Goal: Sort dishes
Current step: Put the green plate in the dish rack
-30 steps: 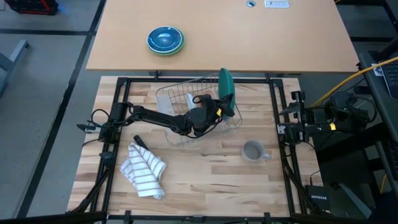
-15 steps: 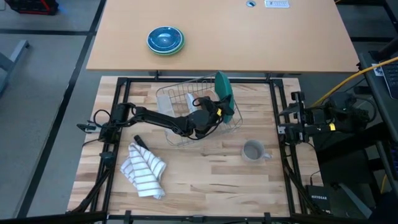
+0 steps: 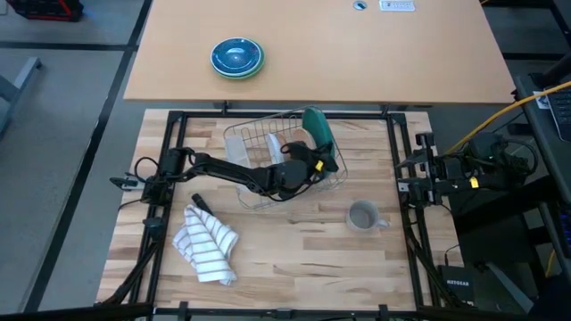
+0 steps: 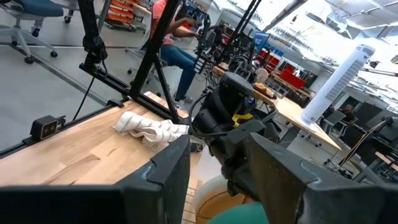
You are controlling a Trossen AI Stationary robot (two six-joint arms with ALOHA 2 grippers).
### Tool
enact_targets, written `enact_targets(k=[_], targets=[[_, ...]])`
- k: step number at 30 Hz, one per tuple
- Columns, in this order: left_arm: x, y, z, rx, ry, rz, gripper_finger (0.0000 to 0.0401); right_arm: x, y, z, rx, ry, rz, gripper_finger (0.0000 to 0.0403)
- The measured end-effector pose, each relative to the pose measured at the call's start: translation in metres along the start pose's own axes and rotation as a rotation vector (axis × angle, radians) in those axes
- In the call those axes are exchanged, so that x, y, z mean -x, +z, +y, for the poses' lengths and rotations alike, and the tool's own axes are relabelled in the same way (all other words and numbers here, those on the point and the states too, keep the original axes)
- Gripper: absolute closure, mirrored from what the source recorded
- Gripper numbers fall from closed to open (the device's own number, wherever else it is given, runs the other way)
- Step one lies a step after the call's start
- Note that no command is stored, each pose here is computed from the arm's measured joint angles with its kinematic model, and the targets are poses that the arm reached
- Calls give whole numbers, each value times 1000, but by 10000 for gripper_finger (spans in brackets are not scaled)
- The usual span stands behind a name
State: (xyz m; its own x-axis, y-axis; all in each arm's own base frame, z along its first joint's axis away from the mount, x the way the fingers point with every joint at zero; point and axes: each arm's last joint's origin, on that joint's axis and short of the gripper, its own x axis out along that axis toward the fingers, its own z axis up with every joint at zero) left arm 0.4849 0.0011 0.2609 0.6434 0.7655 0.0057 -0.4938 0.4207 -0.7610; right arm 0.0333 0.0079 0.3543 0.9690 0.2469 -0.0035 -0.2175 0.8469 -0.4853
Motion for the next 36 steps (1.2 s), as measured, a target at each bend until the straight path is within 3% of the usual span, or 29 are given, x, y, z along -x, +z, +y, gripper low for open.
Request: enact_targets(k=[6, 10, 18, 27, 36], targets=[[0, -3, 2, -75, -12, 52, 382, 0, 0, 0, -1, 0, 0, 237], [0, -5, 3, -148, -15, 73, 342, 0, 0, 0, -1, 2, -1, 237], [2, -7, 4, -169, -6, 83, 273, 0, 0, 0, -2, 2, -2, 237], [-4, 4, 2, -275, -32, 79, 273, 0, 0, 0, -2, 2, -3, 237], [-9, 2, 1, -333, -221, 253, 273, 0, 0, 0, -4, 2, -3, 237]])
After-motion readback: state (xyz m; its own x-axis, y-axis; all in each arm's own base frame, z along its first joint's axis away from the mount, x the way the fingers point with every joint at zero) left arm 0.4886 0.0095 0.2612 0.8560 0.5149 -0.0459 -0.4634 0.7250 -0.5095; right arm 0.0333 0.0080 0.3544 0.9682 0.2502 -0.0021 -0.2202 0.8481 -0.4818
